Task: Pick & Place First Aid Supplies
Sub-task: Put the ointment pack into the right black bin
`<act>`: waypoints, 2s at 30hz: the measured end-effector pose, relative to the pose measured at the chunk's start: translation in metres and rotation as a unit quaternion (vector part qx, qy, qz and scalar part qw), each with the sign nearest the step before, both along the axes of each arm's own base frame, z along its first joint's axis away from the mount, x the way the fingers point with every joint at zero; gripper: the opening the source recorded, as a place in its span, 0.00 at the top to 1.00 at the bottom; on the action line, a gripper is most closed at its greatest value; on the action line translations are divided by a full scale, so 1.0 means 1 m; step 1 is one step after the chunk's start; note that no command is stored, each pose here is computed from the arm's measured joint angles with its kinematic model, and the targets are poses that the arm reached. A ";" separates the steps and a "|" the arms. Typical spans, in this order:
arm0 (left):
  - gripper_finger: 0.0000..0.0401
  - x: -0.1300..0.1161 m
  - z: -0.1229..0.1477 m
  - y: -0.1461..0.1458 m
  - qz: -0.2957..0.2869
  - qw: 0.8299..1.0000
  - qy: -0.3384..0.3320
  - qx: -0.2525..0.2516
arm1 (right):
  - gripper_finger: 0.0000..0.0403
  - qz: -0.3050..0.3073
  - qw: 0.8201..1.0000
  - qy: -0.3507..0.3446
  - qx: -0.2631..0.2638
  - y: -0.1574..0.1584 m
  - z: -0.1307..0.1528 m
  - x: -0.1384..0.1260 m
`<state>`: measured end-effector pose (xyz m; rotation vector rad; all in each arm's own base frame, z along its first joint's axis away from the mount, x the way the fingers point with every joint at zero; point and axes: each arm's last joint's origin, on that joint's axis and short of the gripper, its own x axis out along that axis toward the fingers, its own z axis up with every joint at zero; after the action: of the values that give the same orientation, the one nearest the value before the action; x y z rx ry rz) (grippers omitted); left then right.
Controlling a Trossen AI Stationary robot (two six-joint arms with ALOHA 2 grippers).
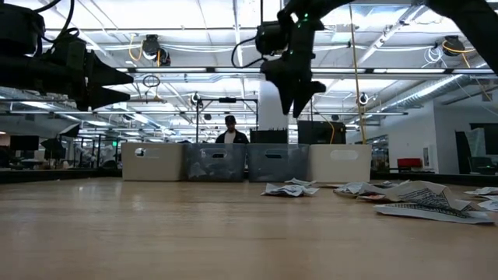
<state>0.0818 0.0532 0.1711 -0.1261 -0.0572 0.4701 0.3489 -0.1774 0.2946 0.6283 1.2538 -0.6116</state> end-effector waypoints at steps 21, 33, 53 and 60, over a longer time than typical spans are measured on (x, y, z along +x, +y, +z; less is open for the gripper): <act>0.02 0.000 0.000 0.000 0.000 1.000 0.000 0.000 | 0.62 0.091 0.995 0.028 0.037 0.190 -0.028 -0.065; 0.02 0.000 0.000 0.000 0.000 1.000 0.000 0.000 | 0.62 0.116 0.992 0.052 -0.026 0.213 -0.037 -0.073; 0.02 0.000 0.000 0.000 0.000 1.000 0.000 0.000 | 0.62 0.130 0.990 0.053 -0.004 0.189 -0.142 -0.099; 0.02 0.000 0.000 0.000 0.000 1.000 0.000 0.000 | 0.62 0.155 0.986 0.059 0.014 0.189 -0.158 -0.095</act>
<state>0.0817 0.0533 0.1711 -0.1262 -0.0571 0.4709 0.2541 0.0112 0.1370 0.4118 1.4388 -0.3774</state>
